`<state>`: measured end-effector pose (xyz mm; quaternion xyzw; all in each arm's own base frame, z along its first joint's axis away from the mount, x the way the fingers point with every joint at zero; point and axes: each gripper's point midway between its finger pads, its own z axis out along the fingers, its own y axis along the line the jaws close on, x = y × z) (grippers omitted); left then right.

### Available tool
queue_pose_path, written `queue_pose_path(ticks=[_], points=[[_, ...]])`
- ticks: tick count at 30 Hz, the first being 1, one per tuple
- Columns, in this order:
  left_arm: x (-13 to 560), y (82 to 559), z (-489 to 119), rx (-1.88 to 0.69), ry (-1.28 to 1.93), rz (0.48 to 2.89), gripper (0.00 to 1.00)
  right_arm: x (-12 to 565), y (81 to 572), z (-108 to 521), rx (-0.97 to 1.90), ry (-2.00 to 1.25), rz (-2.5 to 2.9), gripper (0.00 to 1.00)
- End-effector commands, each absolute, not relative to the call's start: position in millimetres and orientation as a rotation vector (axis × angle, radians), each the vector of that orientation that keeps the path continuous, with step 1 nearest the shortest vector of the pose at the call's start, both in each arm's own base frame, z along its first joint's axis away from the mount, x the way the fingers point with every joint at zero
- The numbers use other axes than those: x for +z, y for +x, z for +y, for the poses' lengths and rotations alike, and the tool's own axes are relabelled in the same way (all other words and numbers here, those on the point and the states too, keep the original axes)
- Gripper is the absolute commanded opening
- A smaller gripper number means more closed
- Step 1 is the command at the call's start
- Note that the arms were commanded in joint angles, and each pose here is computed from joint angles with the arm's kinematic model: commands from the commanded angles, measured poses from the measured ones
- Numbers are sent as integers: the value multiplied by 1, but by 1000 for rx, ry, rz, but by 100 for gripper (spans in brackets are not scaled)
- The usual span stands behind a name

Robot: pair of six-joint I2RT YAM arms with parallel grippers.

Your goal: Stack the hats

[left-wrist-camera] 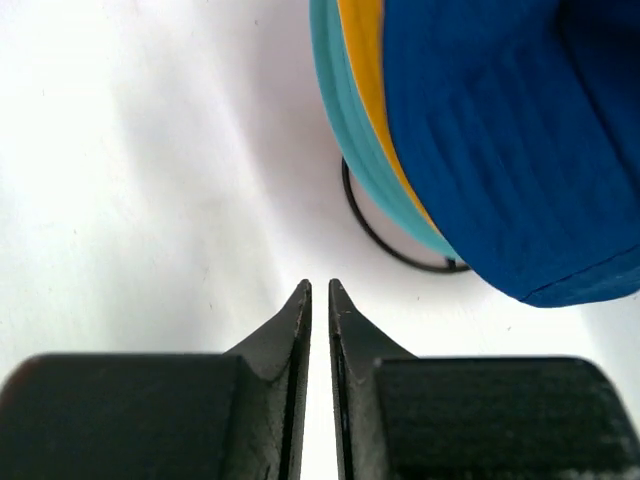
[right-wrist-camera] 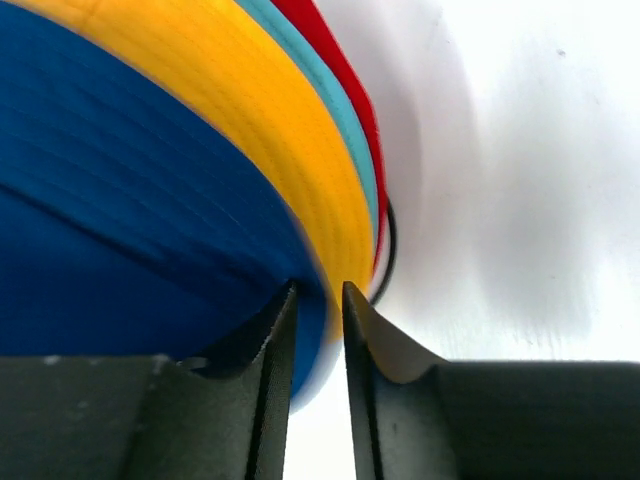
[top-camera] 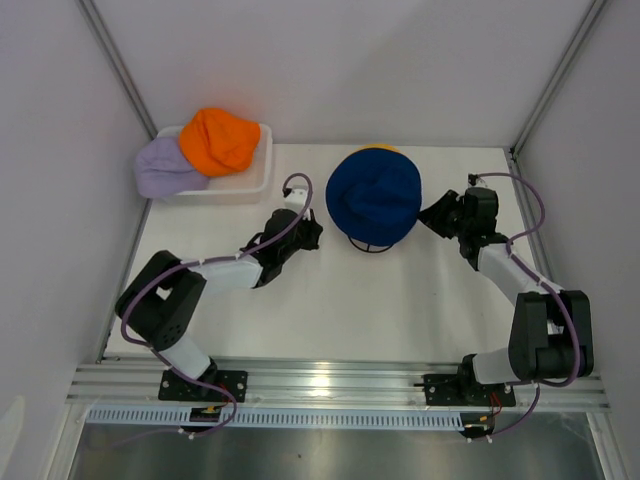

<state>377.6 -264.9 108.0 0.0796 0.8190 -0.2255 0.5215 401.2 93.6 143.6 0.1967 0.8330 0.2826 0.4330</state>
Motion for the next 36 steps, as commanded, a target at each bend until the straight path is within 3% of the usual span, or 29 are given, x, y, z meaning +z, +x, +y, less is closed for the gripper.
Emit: queue_pose_path(ticks=[1,4,7,9,16,22,27,36], points=[[125,382,-266,-487,206,1928,15,128,400,81,618,509,2130,30],[144,384,-263,-499,163,1912,24,139,409,85,644,485,2122,28],[191,385,-256,-534,134,1832,59,154,417,89,661,439,2105,25],[217,389,-248,-557,92,1798,67,160,425,87,643,408,2093,26],[322,413,-230,-802,70,1621,76,187,452,96,702,357,2099,28],[369,426,-300,-975,557,1526,86,210,471,98,718,330,2057,38],[329,461,-316,-950,619,1687,86,226,483,110,797,306,2038,38],[269,458,-331,-1085,642,1798,85,199,511,151,854,245,2119,38]])
